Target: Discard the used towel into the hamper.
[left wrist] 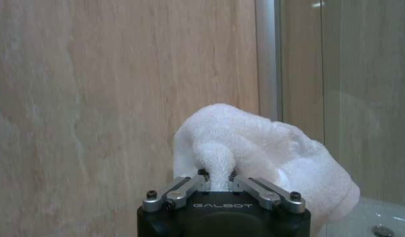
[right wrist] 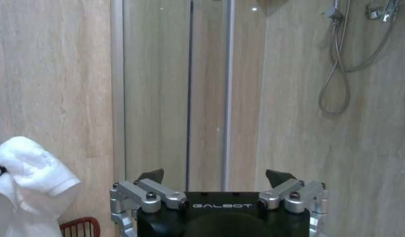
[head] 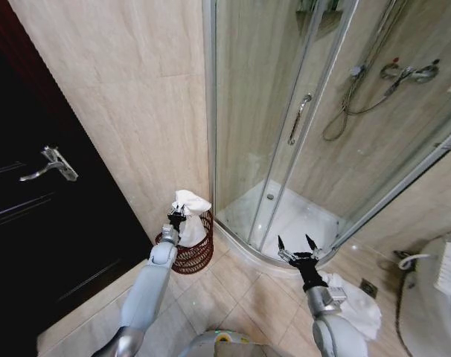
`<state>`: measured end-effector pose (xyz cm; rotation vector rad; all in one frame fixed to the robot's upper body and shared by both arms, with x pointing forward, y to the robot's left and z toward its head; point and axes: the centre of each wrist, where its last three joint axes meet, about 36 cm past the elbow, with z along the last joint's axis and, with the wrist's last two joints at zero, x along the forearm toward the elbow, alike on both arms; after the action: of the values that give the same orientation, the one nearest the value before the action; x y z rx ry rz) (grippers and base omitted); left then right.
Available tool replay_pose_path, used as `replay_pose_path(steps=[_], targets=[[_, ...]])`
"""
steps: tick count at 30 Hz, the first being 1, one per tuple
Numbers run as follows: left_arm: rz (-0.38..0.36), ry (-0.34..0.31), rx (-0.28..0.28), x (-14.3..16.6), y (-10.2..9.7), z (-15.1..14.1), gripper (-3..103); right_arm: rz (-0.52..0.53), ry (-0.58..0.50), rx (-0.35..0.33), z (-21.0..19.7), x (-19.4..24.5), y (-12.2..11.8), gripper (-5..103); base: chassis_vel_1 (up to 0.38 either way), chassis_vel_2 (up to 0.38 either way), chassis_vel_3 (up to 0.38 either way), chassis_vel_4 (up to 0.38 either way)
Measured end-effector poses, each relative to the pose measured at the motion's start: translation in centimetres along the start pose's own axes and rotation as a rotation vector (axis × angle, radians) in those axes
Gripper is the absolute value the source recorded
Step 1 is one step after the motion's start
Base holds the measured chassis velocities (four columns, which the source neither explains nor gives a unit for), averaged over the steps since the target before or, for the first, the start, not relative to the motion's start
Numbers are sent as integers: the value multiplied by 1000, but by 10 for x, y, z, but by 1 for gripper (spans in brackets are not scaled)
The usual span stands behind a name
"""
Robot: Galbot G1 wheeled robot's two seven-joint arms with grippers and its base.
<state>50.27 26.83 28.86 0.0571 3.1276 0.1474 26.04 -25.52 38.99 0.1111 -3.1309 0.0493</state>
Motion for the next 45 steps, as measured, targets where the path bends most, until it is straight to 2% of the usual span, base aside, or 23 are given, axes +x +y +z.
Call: replay_pose_path(steps=[16, 23, 35, 39, 45], targets=[[-5, 20, 16, 5, -5, 6, 7, -3, -1, -2, 0, 0, 1, 100, 0, 0, 0, 0], [17, 25, 24, 14, -10, 9, 7, -4, 2, 0, 0, 1, 2, 100, 0, 0, 0, 0], [43, 106, 2, 26, -13, 12, 7, -1, 2, -1, 3, 1, 2, 100, 0, 0, 0, 0], [23, 109, 15, 20, -21, 9, 7, -2, 4, -4, 5, 2, 1, 100, 0, 0, 0, 0], [-48, 104, 31, 6, -40, 2, 7, 4, 2, -7, 6, 3, -4, 100, 0, 0, 0, 0]])
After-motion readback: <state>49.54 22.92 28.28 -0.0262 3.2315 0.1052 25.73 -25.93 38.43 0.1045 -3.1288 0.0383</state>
